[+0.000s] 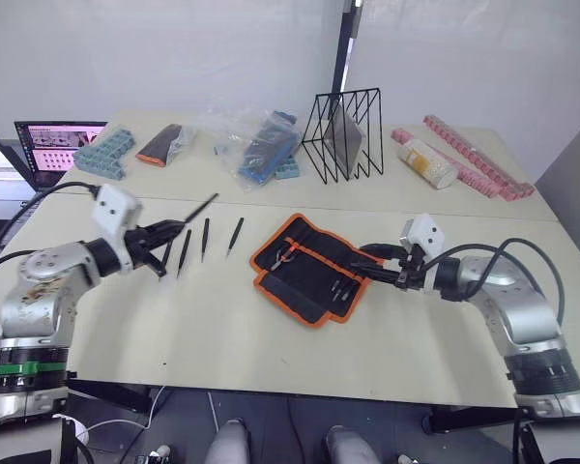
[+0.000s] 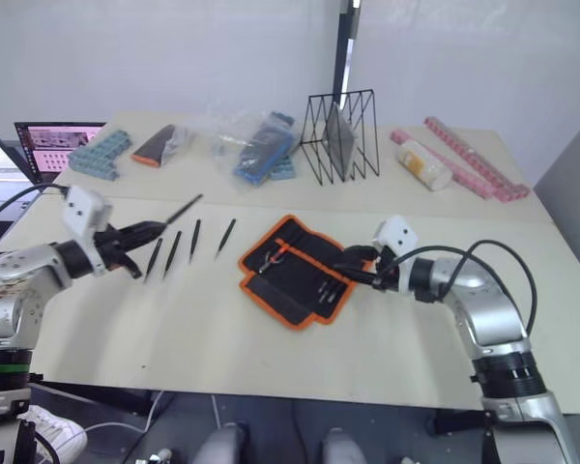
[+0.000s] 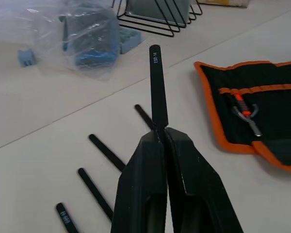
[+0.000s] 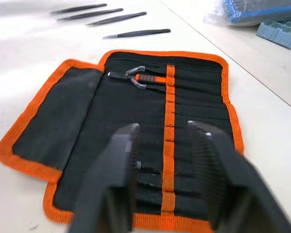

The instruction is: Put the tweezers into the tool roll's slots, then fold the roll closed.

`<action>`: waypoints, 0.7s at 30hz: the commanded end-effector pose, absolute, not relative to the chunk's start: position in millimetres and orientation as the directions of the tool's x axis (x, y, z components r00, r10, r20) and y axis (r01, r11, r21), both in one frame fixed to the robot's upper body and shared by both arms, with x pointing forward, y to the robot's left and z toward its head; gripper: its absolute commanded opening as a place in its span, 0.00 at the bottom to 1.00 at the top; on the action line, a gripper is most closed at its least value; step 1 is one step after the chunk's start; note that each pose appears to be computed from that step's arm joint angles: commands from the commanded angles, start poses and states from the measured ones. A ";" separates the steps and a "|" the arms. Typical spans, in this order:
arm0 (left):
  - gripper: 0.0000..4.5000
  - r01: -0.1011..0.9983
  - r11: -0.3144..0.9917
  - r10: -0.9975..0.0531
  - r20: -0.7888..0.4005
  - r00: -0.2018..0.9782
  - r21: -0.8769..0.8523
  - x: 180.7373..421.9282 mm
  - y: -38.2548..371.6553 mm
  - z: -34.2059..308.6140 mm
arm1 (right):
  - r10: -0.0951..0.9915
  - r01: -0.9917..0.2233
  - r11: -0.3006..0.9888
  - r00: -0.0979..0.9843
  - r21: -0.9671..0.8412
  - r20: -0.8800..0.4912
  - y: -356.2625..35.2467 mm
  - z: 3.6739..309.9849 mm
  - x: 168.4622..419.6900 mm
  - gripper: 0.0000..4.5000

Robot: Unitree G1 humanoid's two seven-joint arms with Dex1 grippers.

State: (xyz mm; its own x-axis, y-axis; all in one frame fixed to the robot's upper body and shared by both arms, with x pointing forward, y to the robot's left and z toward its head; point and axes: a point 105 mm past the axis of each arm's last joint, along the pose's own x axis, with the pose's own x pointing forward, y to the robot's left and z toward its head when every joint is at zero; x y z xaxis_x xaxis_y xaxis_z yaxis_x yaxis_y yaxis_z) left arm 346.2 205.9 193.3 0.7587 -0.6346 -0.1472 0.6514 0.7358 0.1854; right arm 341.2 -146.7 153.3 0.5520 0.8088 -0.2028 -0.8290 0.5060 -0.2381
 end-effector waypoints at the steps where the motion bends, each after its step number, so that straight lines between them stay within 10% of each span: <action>1: 0.00 0.667 0.730 -0.644 -0.179 0.744 0.151 346.1 178.6 198.4 | 0.811 -0.819 0.500 0.557 -0.283 -0.181 -142.2 155.8 346.1 0.06; 21: 0.00 0.740 0.665 -0.717 -0.367 0.592 -0.106 343.8 83.0 165.6 | 0.738 -0.792 0.573 0.610 -0.211 -0.288 -151.9 74.7 356.0 0.00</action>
State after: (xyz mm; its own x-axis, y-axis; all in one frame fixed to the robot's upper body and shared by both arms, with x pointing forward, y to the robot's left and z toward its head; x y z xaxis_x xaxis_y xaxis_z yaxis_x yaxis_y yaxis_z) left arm 342.4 84.3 160.7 0.5811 -0.7266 -0.3666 0.7417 0.6582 -0.1289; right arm 359.6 -143.4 94.4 0.5985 0.7646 -0.2391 -0.7989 0.5476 -0.2488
